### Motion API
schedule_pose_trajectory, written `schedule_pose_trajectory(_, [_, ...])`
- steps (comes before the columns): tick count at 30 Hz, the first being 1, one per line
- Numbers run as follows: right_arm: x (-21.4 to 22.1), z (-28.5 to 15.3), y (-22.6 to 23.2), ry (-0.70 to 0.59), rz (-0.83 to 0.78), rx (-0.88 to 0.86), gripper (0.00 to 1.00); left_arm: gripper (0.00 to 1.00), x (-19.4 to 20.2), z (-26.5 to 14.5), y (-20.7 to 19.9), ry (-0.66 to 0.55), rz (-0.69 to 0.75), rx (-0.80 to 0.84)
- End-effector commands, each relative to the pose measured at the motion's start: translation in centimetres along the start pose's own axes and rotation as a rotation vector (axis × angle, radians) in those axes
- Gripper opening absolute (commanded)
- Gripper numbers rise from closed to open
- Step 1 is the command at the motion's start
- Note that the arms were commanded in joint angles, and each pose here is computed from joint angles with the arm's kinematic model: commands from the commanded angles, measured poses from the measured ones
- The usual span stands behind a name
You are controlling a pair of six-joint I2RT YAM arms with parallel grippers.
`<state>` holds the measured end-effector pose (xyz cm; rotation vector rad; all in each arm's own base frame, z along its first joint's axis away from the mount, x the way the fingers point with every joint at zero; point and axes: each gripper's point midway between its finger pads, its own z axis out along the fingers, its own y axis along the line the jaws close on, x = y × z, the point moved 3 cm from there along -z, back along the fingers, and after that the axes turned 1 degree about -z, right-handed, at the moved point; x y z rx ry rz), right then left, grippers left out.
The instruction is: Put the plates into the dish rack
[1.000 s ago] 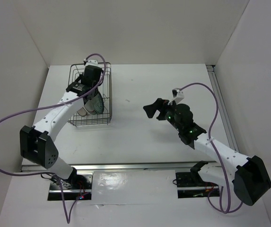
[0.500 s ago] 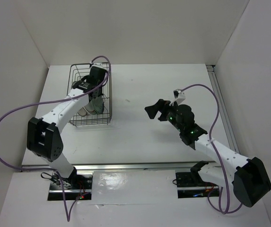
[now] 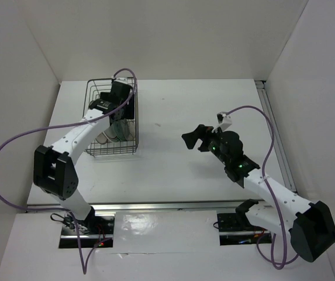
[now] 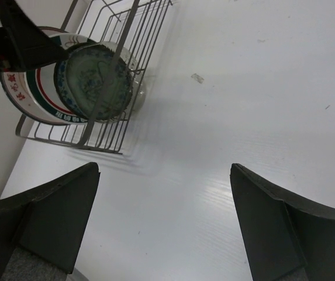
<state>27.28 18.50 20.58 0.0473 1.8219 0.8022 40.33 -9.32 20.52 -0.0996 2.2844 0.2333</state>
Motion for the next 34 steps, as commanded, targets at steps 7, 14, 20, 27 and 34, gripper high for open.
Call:
schedule_pose_trajectory(7, [-7.3,-4.2,-1.2,0.011,-0.175,0.354,1.0,1.0,-5.7,-12.0,2.2,-0.29,-0.094,0.243])
schedule_pose_trajectory(14, [-13.7,-9.7,0.7,-0.075,-0.199,0.457,1.0,1.0,-7.2,-21.6,6.0,-0.529,-0.171,0.345])
schedule_pose_trajectory(20, [-17.1,-15.5,1.4,-0.144,-0.24,0.518,1.0,1.0,-7.0,-26.7,10.4,-0.675,-0.242,0.27])
schedule_pose_trajectory(27, [-18.5,-19.8,1.8,-0.206,-0.245,0.523,1.0,1.0,-6.8,-28.2,11.3,-0.74,-0.271,0.284])
schedule_pose_trajectory(34, [-19.1,-21.0,2.2,-0.215,-0.243,0.519,1.0,1.0,-6.7,-28.5,11.0,-0.748,-0.263,0.315])
